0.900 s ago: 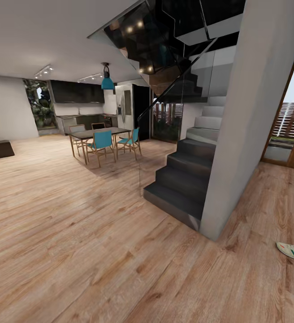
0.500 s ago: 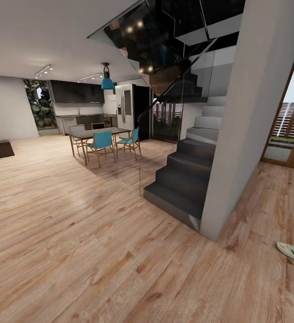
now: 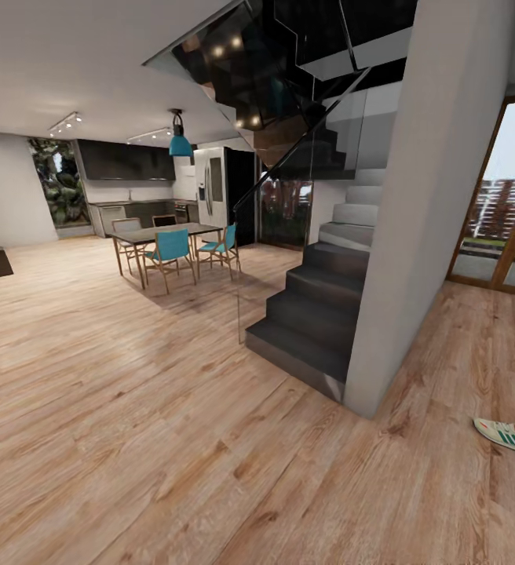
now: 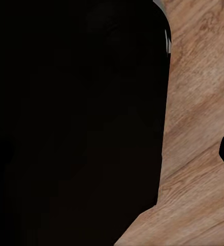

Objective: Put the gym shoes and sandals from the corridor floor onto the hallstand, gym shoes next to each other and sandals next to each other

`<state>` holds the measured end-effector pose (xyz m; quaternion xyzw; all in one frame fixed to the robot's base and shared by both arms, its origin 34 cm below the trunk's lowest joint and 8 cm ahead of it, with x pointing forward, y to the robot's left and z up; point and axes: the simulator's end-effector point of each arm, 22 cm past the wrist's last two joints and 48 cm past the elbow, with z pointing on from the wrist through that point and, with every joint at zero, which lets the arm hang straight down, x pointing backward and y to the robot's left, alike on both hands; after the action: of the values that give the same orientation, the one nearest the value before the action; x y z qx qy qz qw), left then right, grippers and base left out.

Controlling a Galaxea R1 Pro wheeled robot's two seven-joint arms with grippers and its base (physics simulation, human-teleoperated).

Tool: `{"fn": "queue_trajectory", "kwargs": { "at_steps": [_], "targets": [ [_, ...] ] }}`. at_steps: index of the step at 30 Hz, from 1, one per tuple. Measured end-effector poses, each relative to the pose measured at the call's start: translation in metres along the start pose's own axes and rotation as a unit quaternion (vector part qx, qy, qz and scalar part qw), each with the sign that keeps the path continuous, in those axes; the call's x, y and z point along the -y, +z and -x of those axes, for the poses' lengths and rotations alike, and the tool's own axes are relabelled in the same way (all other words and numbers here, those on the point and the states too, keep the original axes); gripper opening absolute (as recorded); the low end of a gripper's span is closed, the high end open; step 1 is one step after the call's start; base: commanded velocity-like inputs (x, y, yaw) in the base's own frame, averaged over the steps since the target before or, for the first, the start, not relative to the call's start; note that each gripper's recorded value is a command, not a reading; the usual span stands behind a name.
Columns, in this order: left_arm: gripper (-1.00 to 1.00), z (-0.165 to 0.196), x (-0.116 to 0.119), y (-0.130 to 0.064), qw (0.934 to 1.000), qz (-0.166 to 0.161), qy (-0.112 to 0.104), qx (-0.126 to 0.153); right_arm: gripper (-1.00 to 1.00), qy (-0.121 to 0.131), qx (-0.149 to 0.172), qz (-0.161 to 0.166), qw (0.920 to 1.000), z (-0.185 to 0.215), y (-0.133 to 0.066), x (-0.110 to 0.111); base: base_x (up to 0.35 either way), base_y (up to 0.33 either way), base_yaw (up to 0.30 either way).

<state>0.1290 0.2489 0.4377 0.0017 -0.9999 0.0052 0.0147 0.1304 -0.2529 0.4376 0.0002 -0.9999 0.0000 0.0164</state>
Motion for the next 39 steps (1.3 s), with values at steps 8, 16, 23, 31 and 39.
{"fn": "queue_trajectory", "kwargs": {
  "at_steps": [8, 16, 23, 31, 39],
  "targets": [
    [1.00, 0.0003, 0.0001, 0.0000, 1.0000, 0.000, 0.000, 0.000, 1.00, 0.000, 0.000, 0.000, 1.0000, 0.0001, 0.0000, 0.0000, 0.000, 0.000, -0.271],
    [1.00, 0.0001, 0.0001, 0.0000, 1.0000, 0.000, -0.001, 0.000, 1.00, 0.000, 0.000, 0.000, 1.0000, 0.0001, 0.0000, 0.0000, 0.000, 0.000, -0.279],
    [1.00, 0.0000, 0.0000, 0.0000, 1.0000, 0.000, -0.001, 0.000, 1.00, 0.000, 0.000, 0.000, 1.0000, -0.0001, 0.0000, 0.0000, 0.000, 0.000, -0.280],
    [1.00, -0.0001, -0.0004, 0.0000, 1.0000, 0.000, -0.001, 0.000, 1.00, 0.000, 0.000, 0.000, 1.0000, 0.0001, 0.0000, 0.0000, 0.000, 0.000, -0.280],
    [1.00, -0.0001, -0.0002, 0.0000, 1.0000, 0.000, 0.000, 0.000, 1.00, 0.000, 0.000, 0.000, 1.0000, 0.0002, 0.0000, 0.0000, 0.000, 0.000, -0.280]
  ]
}}
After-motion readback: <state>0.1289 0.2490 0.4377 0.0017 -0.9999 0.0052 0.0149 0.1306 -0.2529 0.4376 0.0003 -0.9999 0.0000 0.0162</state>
